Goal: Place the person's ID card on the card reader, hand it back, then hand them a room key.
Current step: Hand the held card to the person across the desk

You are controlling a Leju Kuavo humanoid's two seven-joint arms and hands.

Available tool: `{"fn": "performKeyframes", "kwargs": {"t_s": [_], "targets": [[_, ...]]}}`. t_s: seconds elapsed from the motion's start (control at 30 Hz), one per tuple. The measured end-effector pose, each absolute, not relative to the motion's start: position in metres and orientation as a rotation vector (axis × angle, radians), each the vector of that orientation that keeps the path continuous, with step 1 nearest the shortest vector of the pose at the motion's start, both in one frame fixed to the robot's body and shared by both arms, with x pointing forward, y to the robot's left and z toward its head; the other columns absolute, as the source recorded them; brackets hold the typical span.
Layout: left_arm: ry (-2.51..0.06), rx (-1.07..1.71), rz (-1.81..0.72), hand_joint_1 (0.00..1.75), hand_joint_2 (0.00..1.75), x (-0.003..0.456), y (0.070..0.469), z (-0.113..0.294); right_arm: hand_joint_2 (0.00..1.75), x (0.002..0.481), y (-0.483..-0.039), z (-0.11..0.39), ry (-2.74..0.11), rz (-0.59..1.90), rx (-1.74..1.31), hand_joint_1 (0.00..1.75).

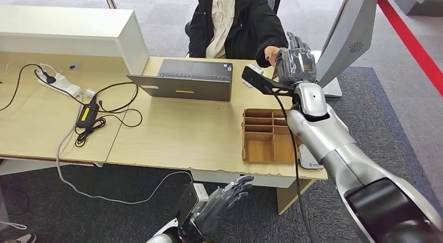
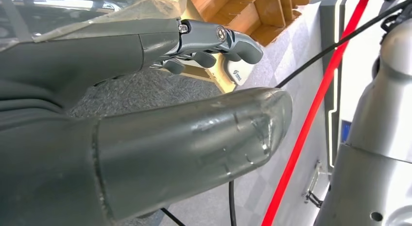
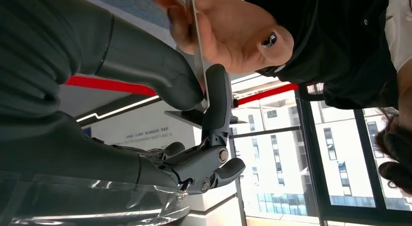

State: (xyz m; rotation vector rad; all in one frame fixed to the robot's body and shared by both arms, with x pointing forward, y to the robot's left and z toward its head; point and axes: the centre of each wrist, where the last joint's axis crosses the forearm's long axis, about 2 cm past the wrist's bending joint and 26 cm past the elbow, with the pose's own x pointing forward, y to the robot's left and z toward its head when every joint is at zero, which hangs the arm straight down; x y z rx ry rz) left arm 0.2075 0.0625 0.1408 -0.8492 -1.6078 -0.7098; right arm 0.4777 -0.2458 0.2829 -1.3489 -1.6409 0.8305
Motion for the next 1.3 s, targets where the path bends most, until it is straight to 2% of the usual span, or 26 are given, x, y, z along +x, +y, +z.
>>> {"fn": "performKeyframes", "kwargs": {"t_s": [0.1, 0.23, 0.27, 0.57, 0.7, 0.9, 1.07, 1.3], "targets": [[-1.612, -0.855, -0.705, 0.0, 0.0, 0.208, 0.062, 0.14, 1.75, 0.479, -0.241, 0.279, -1.637, 0.827, -1.331, 1.66], [-1.611, -0.847, -0.699, 0.0, 0.0, 0.209, 0.062, 0.136, 1.75, 0.479, -0.237, 0.272, -1.62, 0.84, -1.311, 0.07], [-1.61, -0.844, -0.698, 0.0, 0.0, 0.209, 0.062, 0.135, 1.75, 0.479, -0.235, 0.27, -1.615, 0.844, -1.307, 0.0], [-1.594, -0.824, -0.696, 0.0, 0.0, 0.21, 0.061, 0.128, 1.75, 0.478, -0.224, 0.259, -1.604, 0.855, -1.278, 0.0], [-1.595, -0.808, -0.697, 0.0, 0.0, 0.211, 0.06, 0.126, 1.75, 0.477, -0.22, 0.257, -1.706, 0.79, -1.216, 0.0], [-1.6, -0.726, -0.644, 0.0, 0.0, 0.211, 0.061, 0.123, 1.75, 0.467, -0.202, 0.244, -1.952, 0.56, -0.841, 0.0], [-1.592, -0.657, -0.578, 0.0, 0.0, 0.206, 0.066, 0.118, 1.75, 0.44, -0.18, 0.215, -1.993, 0.338, -0.576, 0.0], [-1.586, -0.6, -0.537, 0.0, 0.0, 0.2, 0.075, 0.114, 1.75, 0.389, -0.169, 0.19, -2.036, 0.153, -0.381, 0.0]]}}
